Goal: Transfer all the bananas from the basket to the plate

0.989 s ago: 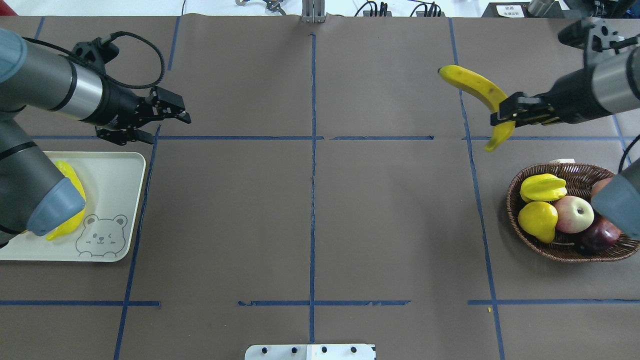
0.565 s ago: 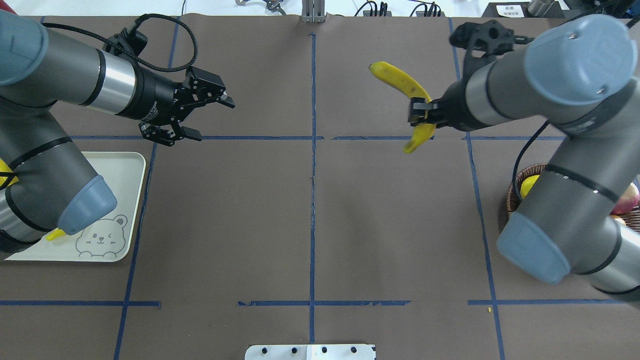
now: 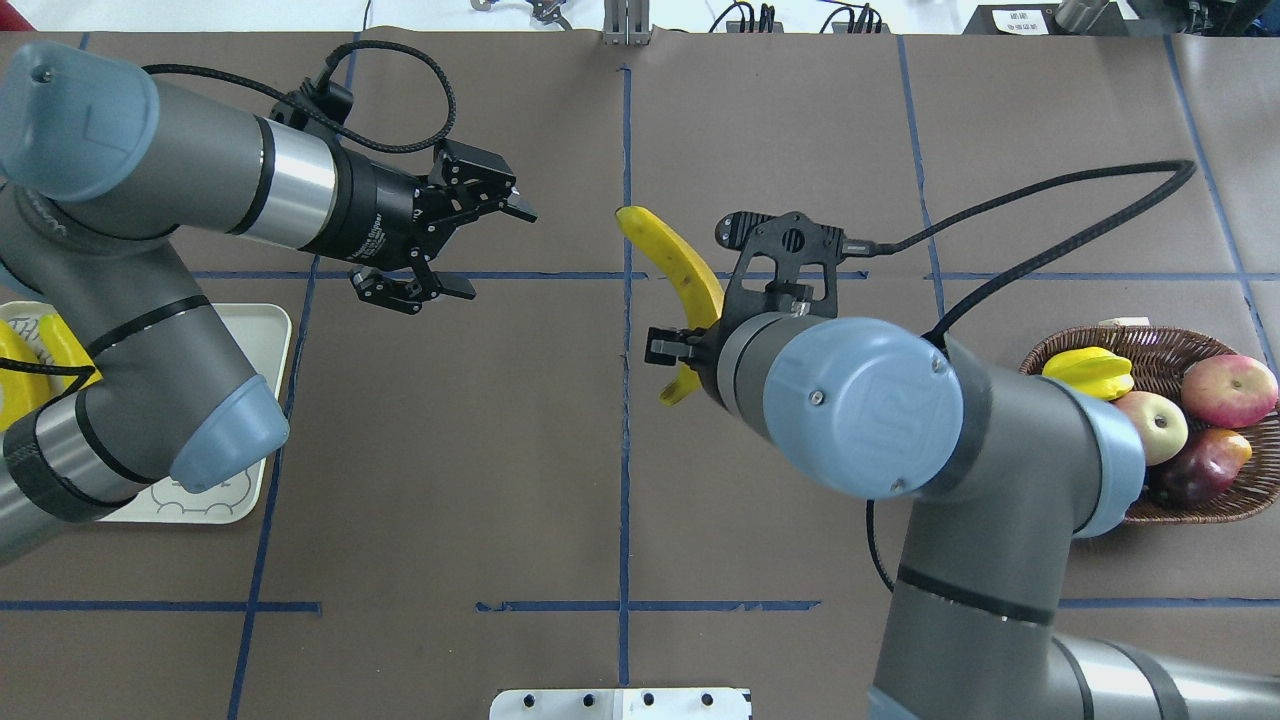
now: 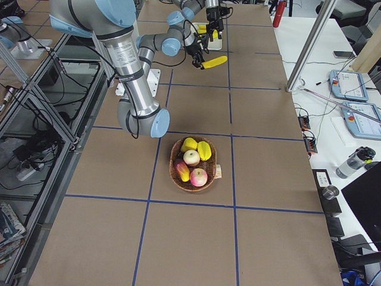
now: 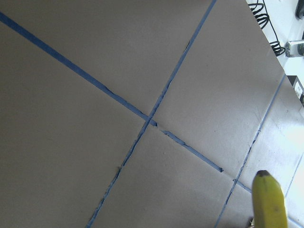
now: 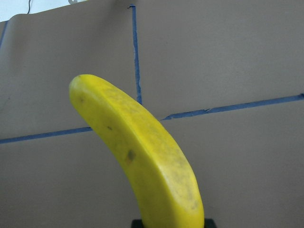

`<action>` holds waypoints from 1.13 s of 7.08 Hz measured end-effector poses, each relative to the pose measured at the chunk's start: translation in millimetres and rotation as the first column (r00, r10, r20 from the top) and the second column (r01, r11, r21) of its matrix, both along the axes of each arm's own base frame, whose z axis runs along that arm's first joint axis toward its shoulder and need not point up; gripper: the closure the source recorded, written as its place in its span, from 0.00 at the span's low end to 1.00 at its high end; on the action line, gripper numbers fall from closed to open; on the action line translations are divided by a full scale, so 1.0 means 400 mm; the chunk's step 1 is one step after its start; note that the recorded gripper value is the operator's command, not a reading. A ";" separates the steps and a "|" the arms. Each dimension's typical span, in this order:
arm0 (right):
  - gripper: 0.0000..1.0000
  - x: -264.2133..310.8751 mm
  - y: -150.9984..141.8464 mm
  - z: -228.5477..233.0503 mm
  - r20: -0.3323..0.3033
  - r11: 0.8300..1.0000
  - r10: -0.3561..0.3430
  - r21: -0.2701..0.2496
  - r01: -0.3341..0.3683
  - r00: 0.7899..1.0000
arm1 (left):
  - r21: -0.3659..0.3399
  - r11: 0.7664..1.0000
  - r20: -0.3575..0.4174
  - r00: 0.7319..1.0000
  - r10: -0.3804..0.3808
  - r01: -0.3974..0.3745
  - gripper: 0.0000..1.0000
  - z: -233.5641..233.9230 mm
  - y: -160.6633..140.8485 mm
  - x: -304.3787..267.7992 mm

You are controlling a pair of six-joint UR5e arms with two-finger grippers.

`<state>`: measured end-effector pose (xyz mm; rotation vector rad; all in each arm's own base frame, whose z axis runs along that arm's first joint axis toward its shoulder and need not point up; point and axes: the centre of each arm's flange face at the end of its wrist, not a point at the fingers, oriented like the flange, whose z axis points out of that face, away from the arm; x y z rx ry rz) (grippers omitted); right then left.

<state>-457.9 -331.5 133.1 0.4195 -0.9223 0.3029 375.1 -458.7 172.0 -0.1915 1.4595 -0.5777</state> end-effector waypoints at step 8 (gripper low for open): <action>1.00 -0.083 0.118 -0.046 0.035 1.000 0.005 0.028 -0.006 0.999 | -0.026 1.000 -0.047 0.999 -0.010 0.009 0.01 -0.088 0.138 0.197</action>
